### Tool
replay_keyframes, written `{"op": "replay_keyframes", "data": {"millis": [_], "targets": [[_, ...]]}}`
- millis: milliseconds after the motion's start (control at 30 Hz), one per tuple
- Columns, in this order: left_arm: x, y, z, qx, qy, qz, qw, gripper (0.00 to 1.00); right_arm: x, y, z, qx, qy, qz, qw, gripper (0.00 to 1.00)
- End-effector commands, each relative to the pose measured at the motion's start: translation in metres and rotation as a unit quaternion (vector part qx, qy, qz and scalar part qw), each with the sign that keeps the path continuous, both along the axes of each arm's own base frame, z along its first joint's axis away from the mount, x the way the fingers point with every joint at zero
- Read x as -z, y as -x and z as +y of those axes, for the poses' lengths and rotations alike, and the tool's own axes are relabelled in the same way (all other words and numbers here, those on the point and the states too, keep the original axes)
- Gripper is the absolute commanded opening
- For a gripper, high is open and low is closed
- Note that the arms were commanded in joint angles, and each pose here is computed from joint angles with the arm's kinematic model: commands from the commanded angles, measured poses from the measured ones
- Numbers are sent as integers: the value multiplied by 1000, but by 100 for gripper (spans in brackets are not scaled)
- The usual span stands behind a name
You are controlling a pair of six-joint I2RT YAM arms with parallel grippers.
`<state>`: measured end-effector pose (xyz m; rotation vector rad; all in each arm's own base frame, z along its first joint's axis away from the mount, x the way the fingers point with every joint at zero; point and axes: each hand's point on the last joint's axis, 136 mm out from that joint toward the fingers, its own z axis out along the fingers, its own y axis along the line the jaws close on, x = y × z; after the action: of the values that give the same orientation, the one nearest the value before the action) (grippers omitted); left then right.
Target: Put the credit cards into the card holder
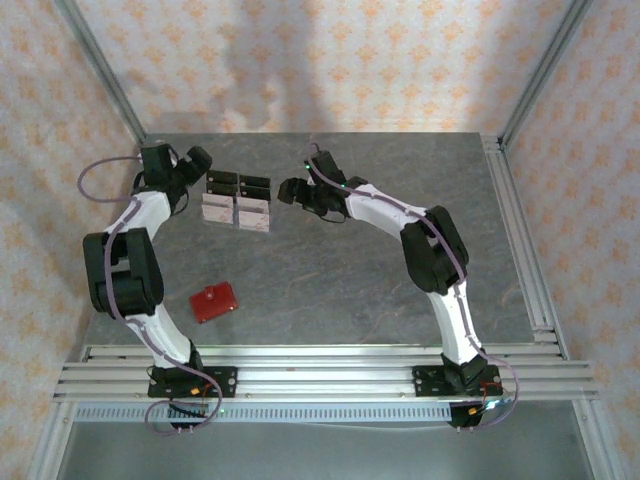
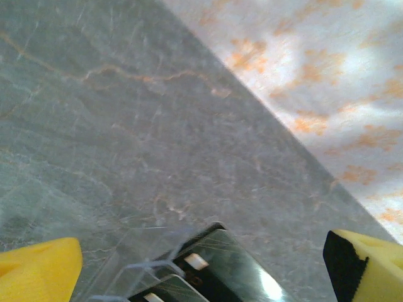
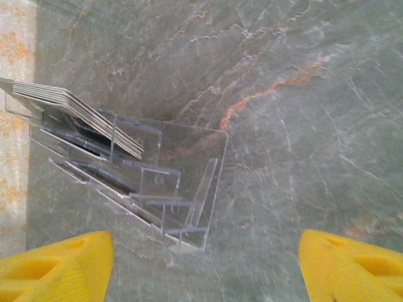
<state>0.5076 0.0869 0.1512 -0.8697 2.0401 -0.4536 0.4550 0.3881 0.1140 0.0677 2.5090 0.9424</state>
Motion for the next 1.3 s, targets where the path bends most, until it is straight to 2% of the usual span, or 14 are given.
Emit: {"op": "replay_keyframes", "data": {"millis": [0,167,233,600,1000,1267], "targets": [[9,-12,-9,43,16,8,999,100,-9,-21,14,7,-21,-39,999,77],[20,-21,-14,61,26,7,998,100,-4,-32,30,-4,-38,-49,998,77],[37,-24,-15,63,35,21,997,100,1,-34,37,-8,-42,-48,998,77],[58,-32,-27,86,53,26,995,100,14,-41,70,-35,-71,-48,996,77],[61,-27,-46,111,64,21,991,100,-21,-19,44,-3,-126,-103,987,76],[62,-25,-63,130,67,25,989,100,-13,-24,53,-16,-127,-97,987,76]]}}
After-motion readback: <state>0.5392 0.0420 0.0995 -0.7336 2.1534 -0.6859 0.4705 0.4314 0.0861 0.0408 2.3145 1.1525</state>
